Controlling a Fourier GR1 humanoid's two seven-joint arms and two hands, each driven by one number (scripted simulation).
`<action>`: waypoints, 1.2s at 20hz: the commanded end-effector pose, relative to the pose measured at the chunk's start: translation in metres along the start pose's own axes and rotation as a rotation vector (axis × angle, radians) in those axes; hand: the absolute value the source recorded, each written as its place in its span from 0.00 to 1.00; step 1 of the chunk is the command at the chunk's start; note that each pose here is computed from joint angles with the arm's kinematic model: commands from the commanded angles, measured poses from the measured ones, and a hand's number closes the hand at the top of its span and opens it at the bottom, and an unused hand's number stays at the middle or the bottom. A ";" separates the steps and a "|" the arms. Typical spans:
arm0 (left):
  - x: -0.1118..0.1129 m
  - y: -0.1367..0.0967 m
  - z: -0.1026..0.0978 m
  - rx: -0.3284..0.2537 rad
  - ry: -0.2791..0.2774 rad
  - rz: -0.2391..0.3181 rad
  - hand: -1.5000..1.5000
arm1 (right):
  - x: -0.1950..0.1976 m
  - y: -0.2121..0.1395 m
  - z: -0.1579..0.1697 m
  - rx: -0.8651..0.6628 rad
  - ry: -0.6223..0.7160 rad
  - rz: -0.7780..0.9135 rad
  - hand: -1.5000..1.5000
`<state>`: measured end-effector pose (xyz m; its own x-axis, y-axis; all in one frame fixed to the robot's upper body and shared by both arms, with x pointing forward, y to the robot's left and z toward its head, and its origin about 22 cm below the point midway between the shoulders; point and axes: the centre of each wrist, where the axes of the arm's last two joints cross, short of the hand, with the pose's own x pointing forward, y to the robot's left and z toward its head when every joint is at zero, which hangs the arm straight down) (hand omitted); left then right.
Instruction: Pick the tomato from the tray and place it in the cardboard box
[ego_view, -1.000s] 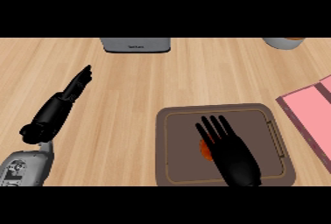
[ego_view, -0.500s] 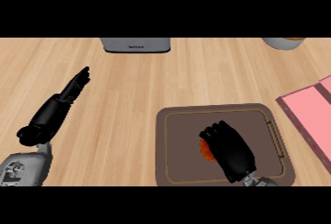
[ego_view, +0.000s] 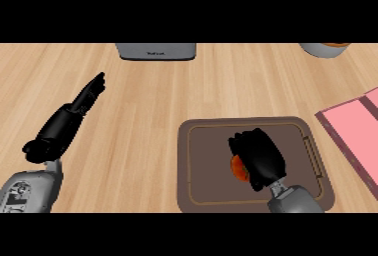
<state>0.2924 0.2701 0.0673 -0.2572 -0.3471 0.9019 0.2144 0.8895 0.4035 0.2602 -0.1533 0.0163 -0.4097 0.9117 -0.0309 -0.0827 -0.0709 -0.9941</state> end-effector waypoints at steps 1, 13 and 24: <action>0.009 -0.001 -0.004 -0.011 -0.028 -0.008 0.50 | -0.030 0.006 -0.024 0.096 0.235 -0.244 1.00; -0.002 0.000 -0.002 -0.003 0.007 0.019 0.50 | -0.051 -0.067 -0.072 -0.215 0.285 -0.126 1.00; 0.003 0.006 -0.001 0.010 0.019 -0.004 0.50 | -0.087 -0.155 -0.026 -0.554 0.679 -0.350 1.00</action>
<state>0.2889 0.2757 0.0638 -0.2457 -0.3493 0.9042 0.2063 0.8926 0.4009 0.3372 -0.1977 0.1523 0.0773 0.9577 0.2774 0.3097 0.2414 -0.9197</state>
